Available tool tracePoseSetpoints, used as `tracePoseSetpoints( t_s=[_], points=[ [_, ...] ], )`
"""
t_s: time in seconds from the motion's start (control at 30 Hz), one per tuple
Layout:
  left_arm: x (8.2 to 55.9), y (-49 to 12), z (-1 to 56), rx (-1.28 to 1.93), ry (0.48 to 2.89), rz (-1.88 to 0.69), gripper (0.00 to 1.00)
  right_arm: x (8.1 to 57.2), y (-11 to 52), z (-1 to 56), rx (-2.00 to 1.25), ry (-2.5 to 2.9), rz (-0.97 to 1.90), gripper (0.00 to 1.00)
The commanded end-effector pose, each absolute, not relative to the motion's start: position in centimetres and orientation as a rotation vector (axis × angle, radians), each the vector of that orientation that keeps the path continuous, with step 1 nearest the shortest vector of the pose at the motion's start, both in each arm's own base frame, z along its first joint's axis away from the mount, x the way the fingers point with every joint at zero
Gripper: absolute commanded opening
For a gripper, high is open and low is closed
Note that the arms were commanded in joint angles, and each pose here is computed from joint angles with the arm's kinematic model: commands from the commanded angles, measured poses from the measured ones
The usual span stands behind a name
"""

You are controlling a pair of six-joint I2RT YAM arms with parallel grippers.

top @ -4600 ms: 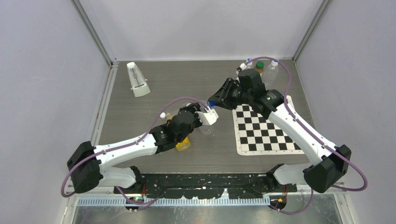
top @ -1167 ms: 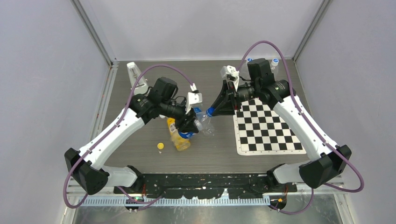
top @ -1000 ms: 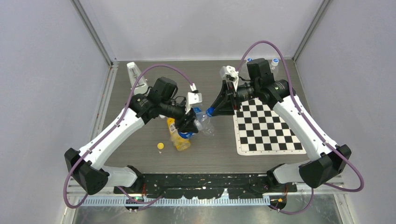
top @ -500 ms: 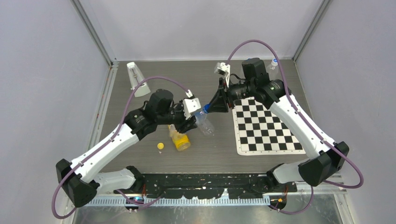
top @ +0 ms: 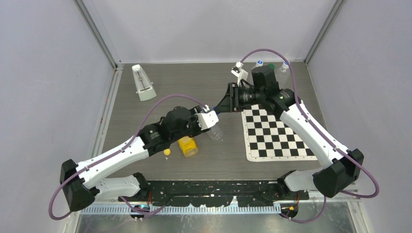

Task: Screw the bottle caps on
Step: Screw the bottle cap onto the plastic bottle.

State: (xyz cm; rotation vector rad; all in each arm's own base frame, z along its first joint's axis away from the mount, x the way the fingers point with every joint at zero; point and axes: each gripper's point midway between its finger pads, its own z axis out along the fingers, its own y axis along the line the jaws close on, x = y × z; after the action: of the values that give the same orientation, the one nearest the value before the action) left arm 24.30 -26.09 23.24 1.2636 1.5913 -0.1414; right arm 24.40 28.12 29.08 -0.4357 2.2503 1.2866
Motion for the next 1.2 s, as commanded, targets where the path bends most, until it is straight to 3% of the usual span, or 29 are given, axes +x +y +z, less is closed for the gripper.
tracePoseSetpoints(
  t_s=[0.0, 0.23, 0.3, 0.33, 0.47, 0.67, 0.83, 1.17],
  points=[
    [25.8, -29.1, 32.7, 1.049, 1.241, -0.006, 0.00, 24.9, 28.4, 27.2, 0.006, 2.358, 1.307, 0.01],
    [25.7, -29.5, 31.3, 1.075, 1.252, 0.097, 0.00, 26.0, 27.7, 27.9, 0.195, 2.292, 1.278, 0.02],
    [25.6, -29.3, 30.7, 1.081, 1.289, 0.088, 0.00, 26.1, 27.5, 28.6, 0.194, 2.262, 1.280, 0.12],
    [25.6, -29.2, 30.4, 1.090, 1.310, 0.091, 0.00, 26.2, 27.4, 29.0, 0.183, 2.246, 1.278, 0.28],
    [25.4, -28.1, 28.2, 1.129, 1.423, 0.079, 0.00, 26.6, 26.2, 31.3, 0.088, 2.139, 1.231, 0.61],
    [24.3, -26.5, 25.5, 1.174, 1.568, -0.056, 0.00, 25.1, 24.2, 34.5, -0.190, 1.975, 1.102, 0.83],
    [22.5, -26.2, 23.6, 1.261, 1.686, -0.302, 0.00, 23.5, 22.3, 34.6, -0.393, 1.863, 0.957, 0.89],
    [17.1, -28.0, 23.5, 1.549, 1.742, -0.787, 0.00, 16.9, 22.9, 33.6, -1.121, 1.504, 0.925, 0.88]
  ],
)
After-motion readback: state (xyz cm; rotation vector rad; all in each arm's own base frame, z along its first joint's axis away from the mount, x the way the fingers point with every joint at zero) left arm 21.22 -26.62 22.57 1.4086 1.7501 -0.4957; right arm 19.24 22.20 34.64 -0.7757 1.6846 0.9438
